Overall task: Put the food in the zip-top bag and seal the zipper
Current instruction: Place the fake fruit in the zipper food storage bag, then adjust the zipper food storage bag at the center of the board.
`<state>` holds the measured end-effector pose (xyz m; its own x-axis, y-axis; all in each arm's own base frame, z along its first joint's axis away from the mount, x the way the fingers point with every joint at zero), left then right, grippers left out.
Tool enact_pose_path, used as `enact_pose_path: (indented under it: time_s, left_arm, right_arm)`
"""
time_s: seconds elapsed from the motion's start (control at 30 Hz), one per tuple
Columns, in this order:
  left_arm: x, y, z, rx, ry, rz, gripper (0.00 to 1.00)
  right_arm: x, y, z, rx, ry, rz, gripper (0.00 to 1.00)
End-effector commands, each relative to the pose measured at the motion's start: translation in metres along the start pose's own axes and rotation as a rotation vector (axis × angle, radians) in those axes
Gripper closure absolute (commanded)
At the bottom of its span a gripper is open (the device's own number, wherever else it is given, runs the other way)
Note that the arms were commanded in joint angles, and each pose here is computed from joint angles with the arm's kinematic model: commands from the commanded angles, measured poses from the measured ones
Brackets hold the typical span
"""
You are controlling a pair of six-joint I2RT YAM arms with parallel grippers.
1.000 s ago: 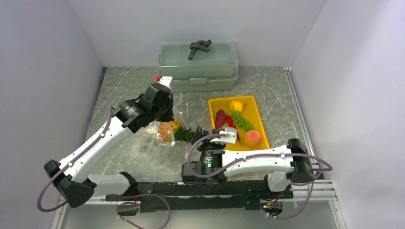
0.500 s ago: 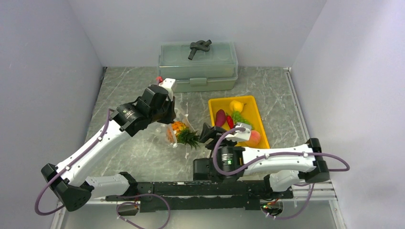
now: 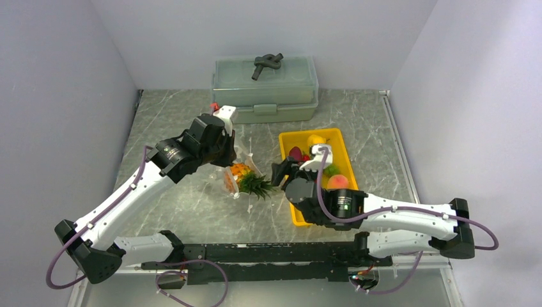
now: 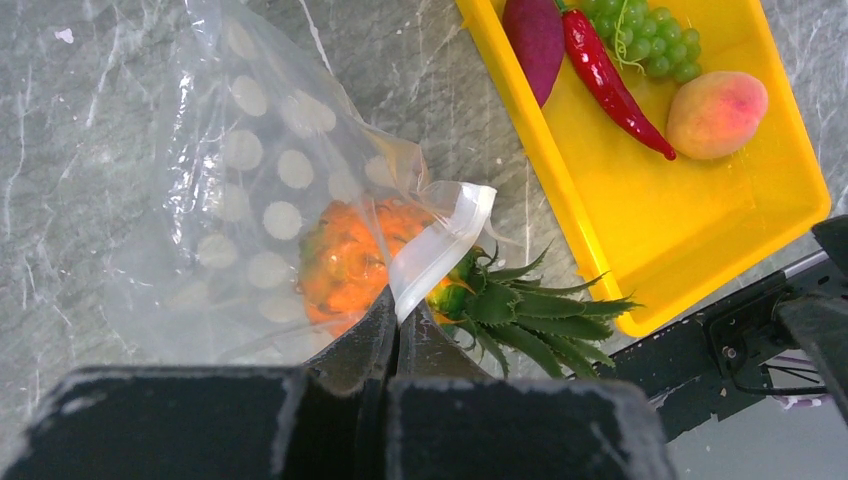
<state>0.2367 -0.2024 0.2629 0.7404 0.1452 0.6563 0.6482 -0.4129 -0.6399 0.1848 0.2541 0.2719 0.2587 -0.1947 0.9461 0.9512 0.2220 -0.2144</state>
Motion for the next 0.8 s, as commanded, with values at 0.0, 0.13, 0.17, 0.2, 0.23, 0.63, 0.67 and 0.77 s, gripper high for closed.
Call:
enact_pose_path:
  time_s: [0.0,0.13,0.17,0.2,0.23,0.63,0.67,0.77]
  left_arm:
    - [0.016,-0.011,-0.014,-0.071,0.008,-0.057,1.00]
    - [0.017,-0.013,-0.016,-0.078,0.012,-0.057,1.00]
    - [0.017,-0.013,-0.016,-0.079,0.015,-0.053,1.00]
    - [0.016,-0.013,-0.016,-0.079,0.017,-0.051,1.00]
    - [0.016,-0.014,-0.016,-0.082,0.018,-0.049,1.00]
    - [0.016,-0.017,-0.019,-0.096,0.032,-0.035,1.00]
    - [0.015,-0.017,-0.019,-0.098,0.033,-0.033,1.00]
    - [0.016,-0.019,-0.021,-0.109,0.034,-0.031,1.00]
  right_arm:
    - [0.011,0.004,0.045,0.218,-0.058,0.044,0.32]
    - [0.002,0.018,0.052,0.315,-0.104,0.119,0.32]
    - [0.000,0.021,0.054,0.340,-0.117,0.135,0.32]
    - [-0.001,0.023,0.055,0.355,-0.129,0.152,0.32]
    - [-0.002,0.024,0.056,0.370,-0.144,0.164,0.32]
    - [-0.022,0.039,0.078,0.485,-0.219,0.269,0.40]
    - [-0.024,0.043,0.078,0.478,-0.220,0.274,0.41]
    - [-0.029,0.053,0.076,0.441,-0.233,0.286,0.44]
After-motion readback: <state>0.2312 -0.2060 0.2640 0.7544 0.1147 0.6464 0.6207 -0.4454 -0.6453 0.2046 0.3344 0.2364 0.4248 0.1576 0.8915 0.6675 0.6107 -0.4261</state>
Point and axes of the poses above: each gripper's point midway between its finger pads, its own y axis out along the fingers, its own z axis along the line the jaws close on, x = y × z, the point moved 1 cm from there along -y, back along the fingers, and after that the axes turned 14 degrees about -y, right-handed, at the moved point
